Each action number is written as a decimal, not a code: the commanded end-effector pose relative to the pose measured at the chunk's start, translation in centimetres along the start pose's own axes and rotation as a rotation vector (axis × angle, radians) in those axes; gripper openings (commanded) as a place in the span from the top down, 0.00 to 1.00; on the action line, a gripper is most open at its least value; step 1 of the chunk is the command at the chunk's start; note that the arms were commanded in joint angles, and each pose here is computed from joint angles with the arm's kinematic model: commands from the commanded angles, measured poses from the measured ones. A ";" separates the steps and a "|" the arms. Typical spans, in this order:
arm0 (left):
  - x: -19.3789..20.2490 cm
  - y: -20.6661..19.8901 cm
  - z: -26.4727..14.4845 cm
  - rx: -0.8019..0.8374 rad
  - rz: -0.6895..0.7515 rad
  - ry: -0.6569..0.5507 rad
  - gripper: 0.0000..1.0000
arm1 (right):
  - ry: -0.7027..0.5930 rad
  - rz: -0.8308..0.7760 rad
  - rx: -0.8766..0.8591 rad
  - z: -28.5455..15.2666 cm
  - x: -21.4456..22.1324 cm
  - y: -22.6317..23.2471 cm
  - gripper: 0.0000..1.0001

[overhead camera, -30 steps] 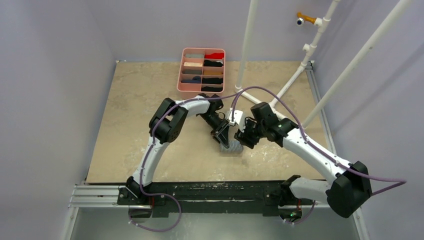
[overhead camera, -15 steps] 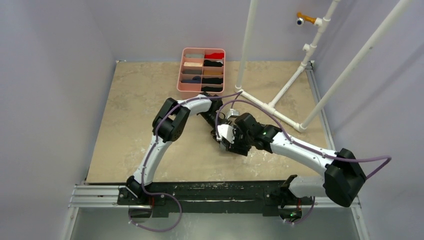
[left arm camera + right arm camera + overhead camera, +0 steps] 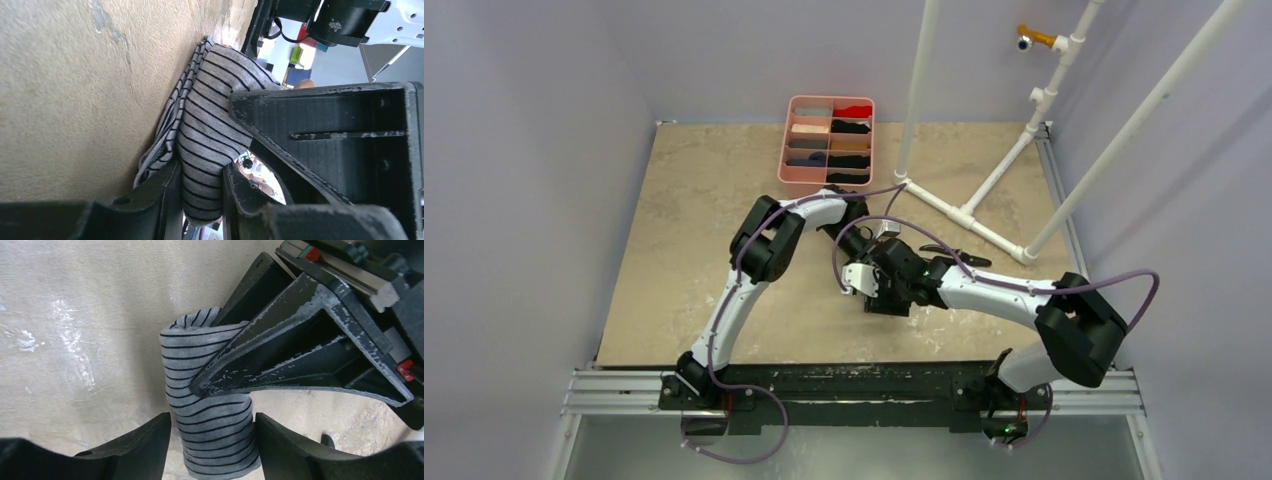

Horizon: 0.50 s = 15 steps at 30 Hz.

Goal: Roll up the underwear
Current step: Roll the underwear to the center of the board.

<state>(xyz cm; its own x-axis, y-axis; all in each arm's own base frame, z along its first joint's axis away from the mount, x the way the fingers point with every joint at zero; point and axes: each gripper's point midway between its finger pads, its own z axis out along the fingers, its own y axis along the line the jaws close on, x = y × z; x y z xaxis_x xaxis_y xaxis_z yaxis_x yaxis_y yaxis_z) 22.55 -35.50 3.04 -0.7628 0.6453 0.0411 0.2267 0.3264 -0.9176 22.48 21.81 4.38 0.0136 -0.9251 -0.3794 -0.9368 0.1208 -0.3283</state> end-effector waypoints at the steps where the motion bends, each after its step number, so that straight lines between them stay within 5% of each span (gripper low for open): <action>1: 0.6 4.7 0.2 -0.146 0.018 0.043 1.00 | 0.011 -0.033 0.027 0.9 0.0 -0.3 0.40; 8: 0.8 4.5 0.2 -0.137 0.017 0.049 1.00 | 0.053 -0.063 -0.004 2.5 1.0 0.4 0.44; 15: 1.0 4.5 0.2 -0.126 0.019 0.050 1.00 | 0.094 -0.072 -0.080 4.1 2.1 2.0 0.62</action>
<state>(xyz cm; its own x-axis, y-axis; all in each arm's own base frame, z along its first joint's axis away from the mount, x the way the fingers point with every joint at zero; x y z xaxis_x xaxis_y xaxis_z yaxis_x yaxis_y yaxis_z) 22.47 -35.30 3.07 -0.7601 0.6481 0.0476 0.2225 0.3283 -0.9180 23.16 22.18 2.16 0.0560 -0.9465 -0.3178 -0.9361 0.0610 -0.3465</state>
